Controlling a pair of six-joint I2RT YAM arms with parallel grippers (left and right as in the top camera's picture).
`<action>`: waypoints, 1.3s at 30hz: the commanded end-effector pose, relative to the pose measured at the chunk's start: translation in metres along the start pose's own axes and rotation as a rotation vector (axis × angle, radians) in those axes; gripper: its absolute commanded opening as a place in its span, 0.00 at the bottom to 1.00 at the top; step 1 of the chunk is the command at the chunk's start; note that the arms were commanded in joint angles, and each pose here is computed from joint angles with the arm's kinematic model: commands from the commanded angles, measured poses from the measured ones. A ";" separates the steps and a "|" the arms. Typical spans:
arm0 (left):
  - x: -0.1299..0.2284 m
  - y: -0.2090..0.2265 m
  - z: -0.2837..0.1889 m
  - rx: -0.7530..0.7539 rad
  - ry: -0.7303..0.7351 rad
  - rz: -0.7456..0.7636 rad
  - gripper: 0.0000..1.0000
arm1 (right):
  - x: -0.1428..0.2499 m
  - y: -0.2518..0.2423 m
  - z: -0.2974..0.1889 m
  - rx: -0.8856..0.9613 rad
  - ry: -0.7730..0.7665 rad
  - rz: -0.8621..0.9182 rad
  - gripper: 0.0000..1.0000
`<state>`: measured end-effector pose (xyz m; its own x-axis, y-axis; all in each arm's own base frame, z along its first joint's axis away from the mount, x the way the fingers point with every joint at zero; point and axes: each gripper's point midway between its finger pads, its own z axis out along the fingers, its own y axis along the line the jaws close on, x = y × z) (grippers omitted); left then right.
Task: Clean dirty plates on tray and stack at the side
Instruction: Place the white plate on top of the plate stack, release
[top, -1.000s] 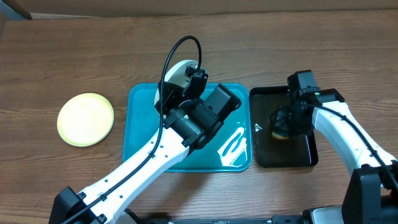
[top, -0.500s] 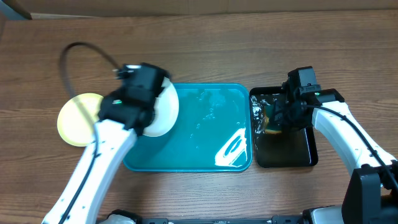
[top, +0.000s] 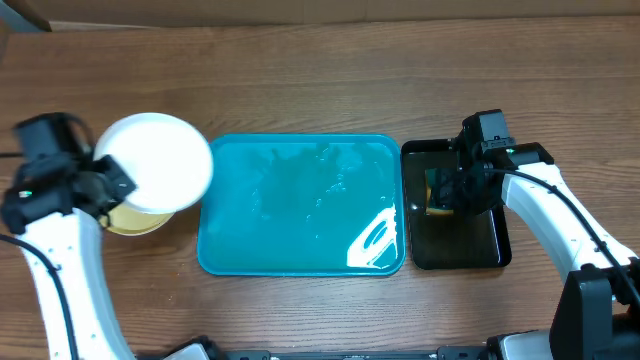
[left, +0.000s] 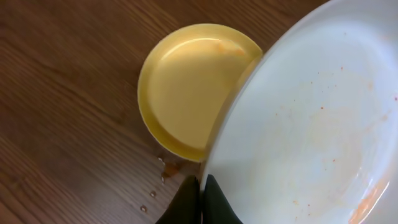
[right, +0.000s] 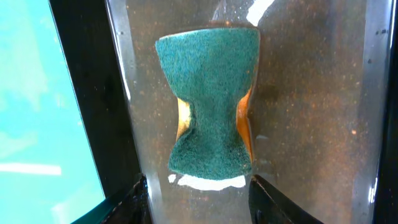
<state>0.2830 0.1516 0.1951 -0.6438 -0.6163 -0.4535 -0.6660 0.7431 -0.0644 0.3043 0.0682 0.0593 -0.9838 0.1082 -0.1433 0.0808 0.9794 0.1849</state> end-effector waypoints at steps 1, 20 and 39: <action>-0.009 0.008 0.023 0.077 0.048 -0.067 0.04 | 0.001 0.001 0.000 -0.005 0.006 -0.007 0.54; 0.001 0.052 0.123 0.046 0.247 -0.220 1.00 | 0.006 0.000 0.000 -0.001 0.023 -0.004 0.55; 0.126 -0.119 0.033 0.310 0.520 0.477 1.00 | -0.020 0.025 -0.045 -0.082 -0.025 0.005 1.00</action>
<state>0.3146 -0.0098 0.1196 -0.9688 -0.2345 -0.0798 -0.1892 0.9085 -0.3727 0.3176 0.0859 0.1020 -0.9843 0.0873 -0.1534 0.0425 0.9606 0.2745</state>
